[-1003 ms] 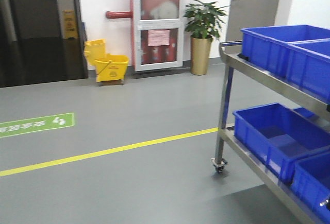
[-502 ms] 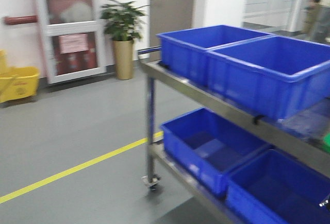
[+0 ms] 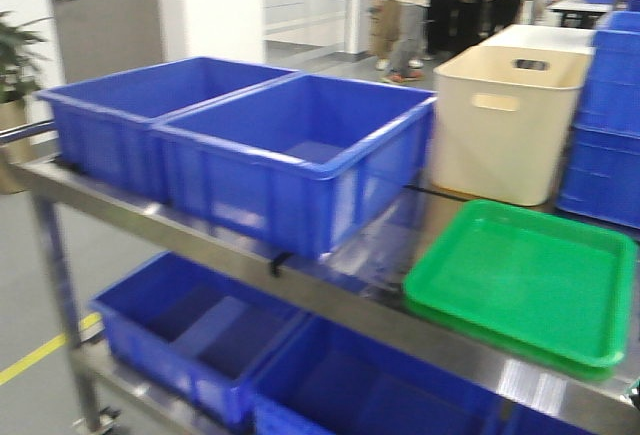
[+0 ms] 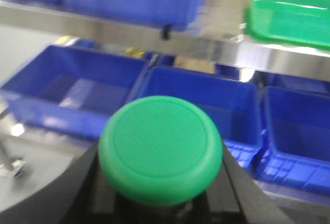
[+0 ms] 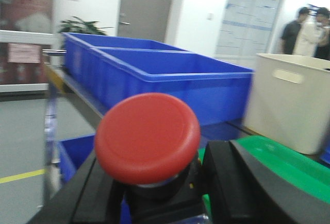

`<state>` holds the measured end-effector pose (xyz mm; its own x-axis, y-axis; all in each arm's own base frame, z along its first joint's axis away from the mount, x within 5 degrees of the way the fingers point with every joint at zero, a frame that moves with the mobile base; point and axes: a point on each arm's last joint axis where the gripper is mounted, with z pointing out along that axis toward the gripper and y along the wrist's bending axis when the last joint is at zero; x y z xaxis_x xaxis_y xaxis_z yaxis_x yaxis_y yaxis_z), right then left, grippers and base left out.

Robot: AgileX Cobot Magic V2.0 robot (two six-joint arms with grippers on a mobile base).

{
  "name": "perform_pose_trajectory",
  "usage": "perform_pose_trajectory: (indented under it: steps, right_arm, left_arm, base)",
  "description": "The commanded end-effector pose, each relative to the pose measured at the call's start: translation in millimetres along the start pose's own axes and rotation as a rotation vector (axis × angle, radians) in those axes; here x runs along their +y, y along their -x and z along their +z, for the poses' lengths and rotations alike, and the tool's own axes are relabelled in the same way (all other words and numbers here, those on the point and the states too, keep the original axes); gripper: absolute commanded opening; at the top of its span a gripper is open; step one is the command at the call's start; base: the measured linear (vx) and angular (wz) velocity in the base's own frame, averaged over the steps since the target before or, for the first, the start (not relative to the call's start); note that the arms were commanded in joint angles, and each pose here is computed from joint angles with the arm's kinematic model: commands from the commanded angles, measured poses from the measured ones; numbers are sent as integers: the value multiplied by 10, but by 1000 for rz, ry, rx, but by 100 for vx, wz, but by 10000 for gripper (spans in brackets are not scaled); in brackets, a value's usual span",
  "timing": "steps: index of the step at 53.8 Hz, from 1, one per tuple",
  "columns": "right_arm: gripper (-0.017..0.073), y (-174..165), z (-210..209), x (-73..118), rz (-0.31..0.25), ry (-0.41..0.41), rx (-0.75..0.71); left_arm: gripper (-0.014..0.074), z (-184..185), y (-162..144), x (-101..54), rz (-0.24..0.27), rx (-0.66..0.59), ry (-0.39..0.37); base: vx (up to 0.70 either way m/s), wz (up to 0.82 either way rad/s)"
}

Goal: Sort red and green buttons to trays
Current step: 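Drive the base to the counter holding both buttons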

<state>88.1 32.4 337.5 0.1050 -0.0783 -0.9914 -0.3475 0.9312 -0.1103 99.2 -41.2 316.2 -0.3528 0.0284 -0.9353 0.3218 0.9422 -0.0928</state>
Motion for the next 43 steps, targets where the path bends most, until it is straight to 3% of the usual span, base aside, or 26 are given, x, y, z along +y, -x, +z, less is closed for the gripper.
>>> perform_pose_trajectory:
  steps: [1, 43]
  right_arm:
    - [-10, 99, 8, -46, -15, -40, -21]
    - [-10, 99, 8, -45, -15, -39, -21]
  left_arm:
    - [0, -43, 167, -42, -1, -103, -39]
    - [0, -43, 167, -42, -1, -103, -39]
  base:
    - [25, -67]
    - [23, -54]
